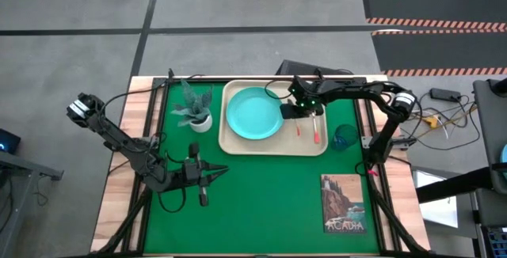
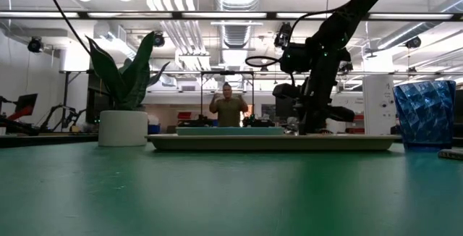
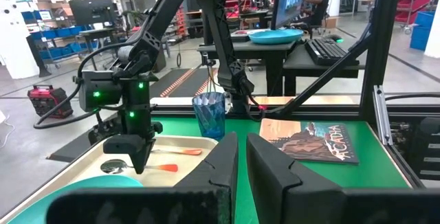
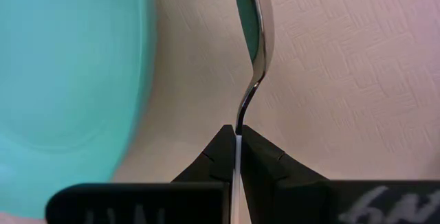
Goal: Pick and place plate/cup/fork/spoon on tray
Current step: Put the orange spoon on the light white tray to the left of the orange fork
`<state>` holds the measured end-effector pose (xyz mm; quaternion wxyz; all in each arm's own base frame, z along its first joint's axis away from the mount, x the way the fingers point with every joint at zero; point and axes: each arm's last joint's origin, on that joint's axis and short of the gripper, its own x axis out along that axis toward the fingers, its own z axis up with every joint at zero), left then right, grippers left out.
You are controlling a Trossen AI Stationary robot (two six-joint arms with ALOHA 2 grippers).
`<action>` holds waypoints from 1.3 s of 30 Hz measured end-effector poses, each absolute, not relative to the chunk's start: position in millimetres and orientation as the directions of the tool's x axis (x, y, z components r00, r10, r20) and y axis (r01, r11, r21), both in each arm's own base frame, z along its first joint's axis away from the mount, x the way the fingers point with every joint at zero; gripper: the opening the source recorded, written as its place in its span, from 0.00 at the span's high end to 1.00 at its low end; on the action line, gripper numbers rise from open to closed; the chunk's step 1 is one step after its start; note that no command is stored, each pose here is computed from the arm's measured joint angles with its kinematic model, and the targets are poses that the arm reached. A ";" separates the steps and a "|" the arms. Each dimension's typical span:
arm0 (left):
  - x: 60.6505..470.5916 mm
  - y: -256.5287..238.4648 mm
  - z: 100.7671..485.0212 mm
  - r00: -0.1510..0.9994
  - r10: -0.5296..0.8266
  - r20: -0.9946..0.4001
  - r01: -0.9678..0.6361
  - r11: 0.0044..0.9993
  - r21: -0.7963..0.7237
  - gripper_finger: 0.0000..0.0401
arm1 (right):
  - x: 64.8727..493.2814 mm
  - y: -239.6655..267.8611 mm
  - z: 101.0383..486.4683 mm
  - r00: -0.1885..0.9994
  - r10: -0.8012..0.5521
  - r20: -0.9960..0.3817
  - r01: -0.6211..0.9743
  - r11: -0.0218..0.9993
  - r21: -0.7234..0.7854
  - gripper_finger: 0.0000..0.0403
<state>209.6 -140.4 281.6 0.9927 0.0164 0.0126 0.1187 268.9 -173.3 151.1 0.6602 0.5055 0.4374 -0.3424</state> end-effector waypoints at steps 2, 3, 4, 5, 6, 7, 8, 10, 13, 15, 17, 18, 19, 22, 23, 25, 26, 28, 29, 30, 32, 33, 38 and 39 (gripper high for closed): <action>209.6 -140.4 281.7 0.972 0.236 -0.021 -0.235 0.971 0.035 0.96 | 269.0 -173.4 151.1 0.384 -0.011 -0.923 0.894 0.255 0.369 0.97; 209.6 -140.4 281.7 0.972 0.236 -0.021 -0.235 0.971 0.035 0.96 | 268.9 -173.3 151.1 0.383 -0.010 -0.924 0.894 0.254 0.368 0.97; 209.6 -140.4 281.7 0.972 0.236 -0.021 -0.235 0.971 0.035 0.96 | 268.9 -173.3 151.1 0.383 -0.010 -0.924 0.894 0.254 0.368 0.96; 209.6 -140.4 281.7 0.972 0.236 -0.021 -0.235 0.971 0.035 0.96 | 268.9 -173.3 151.1 0.383 -0.010 -0.924 0.894 0.254 0.368 0.95; 209.6 -140.4 281.7 0.972 0.236 -0.021 -0.235 0.971 0.035 0.96 | 268.9 -173.3 151.1 0.383 -0.010 -0.924 0.894 0.254 0.368 0.94; 209.6 -140.4 281.7 0.971 0.236 -0.021 -0.235 0.971 0.035 0.96 | 268.9 -173.3 151.1 0.383 -0.010 -0.924 0.894 0.254 0.368 0.92; 209.6 -140.4 281.7 0.971 0.236 -0.021 -0.235 0.971 0.035 0.96 | 268.9 -173.3 151.1 0.383 -0.010 -0.924 0.894 0.254 0.368 0.91; 209.7 -140.2 281.8 0.971 0.237 -0.021 -0.236 0.971 0.035 0.96 | 268.9 -173.3 151.1 0.383 -0.010 -0.924 0.895 0.254 0.368 0.88; 209.7 -140.2 281.8 0.971 0.237 -0.021 -0.236 0.971 0.035 0.96 | 268.9 -173.3 151.1 0.382 -0.010 -0.924 0.896 0.248 0.368 0.84; 209.7 -140.2 281.8 0.971 0.237 -0.021 -0.236 0.971 0.035 0.96 | 268.9 -173.3 151.1 0.382 -0.010 -0.924 0.896 0.248 0.368 0.82; 209.7 -140.2 281.8 0.971 0.237 -0.021 -0.236 0.971 0.035 0.96 | 268.7 -173.3 151.6 0.384 -0.010 -0.923 0.896 0.248 0.370 0.80; 209.7 -140.2 281.8 0.971 0.237 -0.021 -0.236 0.971 0.035 0.96 | 268.4 -173.5 152.6 0.386 -0.013 -0.922 0.895 0.248 0.371 0.79; 209.7 -140.2 281.8 0.971 0.237 -0.021 -0.236 0.971 0.035 0.96 | 267.9 -174.4 154.1 0.390 -0.016 -0.921 0.894 0.246 0.374 0.78; 209.7 -140.2 281.8 0.971 0.237 -0.021 -0.236 0.971 0.035 0.96 | 269.0 -177.9 163.6 0.410 -0.031 -0.911 0.887 0.246 0.391 0.78; 209.7 -140.3 281.8 0.971 0.237 -0.021 -0.236 0.971 0.035 0.96 | 270.4 -179.0 167.7 0.421 -0.040 -0.906 0.882 0.251 0.398 0.79; 209.7 -140.3 281.8 0.971 0.237 -0.021 -0.236 0.971 0.035 0.96 | 274.1 -182.2 177.6 0.442 -0.069 -0.894 0.870 0.277 0.408 0.80; 209.7 -140.3 281.8 0.971 0.236 -0.021 -0.236 0.971 0.035 0.96 | 276.5 -183.8 182.4 0.451 -0.088 -0.888 0.864 0.291 0.410 0.81; 209.7 -140.3 281.8 0.971 0.236 -0.021 -0.236 0.971 0.035 0.96 | 281.4 -185.4 191.2 0.457 -0.126 -0.880 0.856 0.329 0.398 0.83; 209.7 -140.3 281.8 0.971 0.236 -0.021 -0.236 0.971 0.035 0.96 | 283.6 -185.9 194.9 0.455 -0.147 -0.878 0.856 0.345 0.386 0.84; 209.7 -140.3 281.8 0.971 0.236 -0.021 -0.236 0.971 0.035 0.96 | 285.5 -186.2 198.7 0.448 -0.168 -0.878 0.859 0.355 0.369 0.85; 209.7 -140.3 281.9 0.971 0.236 -0.020 -0.236 0.971 0.034 0.96 | 288.2 -187.2 204.2 0.438 -0.205 -0.875 0.859 0.382 0.340 0.86; 209.7 -140.3 281.9 0.971 0.236 -0.021 -0.236 0.971 0.034 0.96 | 289.0 -187.9 206.2 0.439 -0.216 -0.872 0.856 0.397 0.332 0.87; 209.6 -140.4 281.9 0.972 0.236 -0.021 -0.235 0.971 0.035 0.96 | 288.4 -189.0 206.0 0.424 -0.240 -0.873 0.849 0.441 0.291 0.92; 209.6 -140.4 281.9 0.972 0.236 -0.020 -0.235 0.971 0.034 0.96 | 287.4 -188.8 204.2 0.411 -0.251 -0.876 0.852 0.447 0.271 0.93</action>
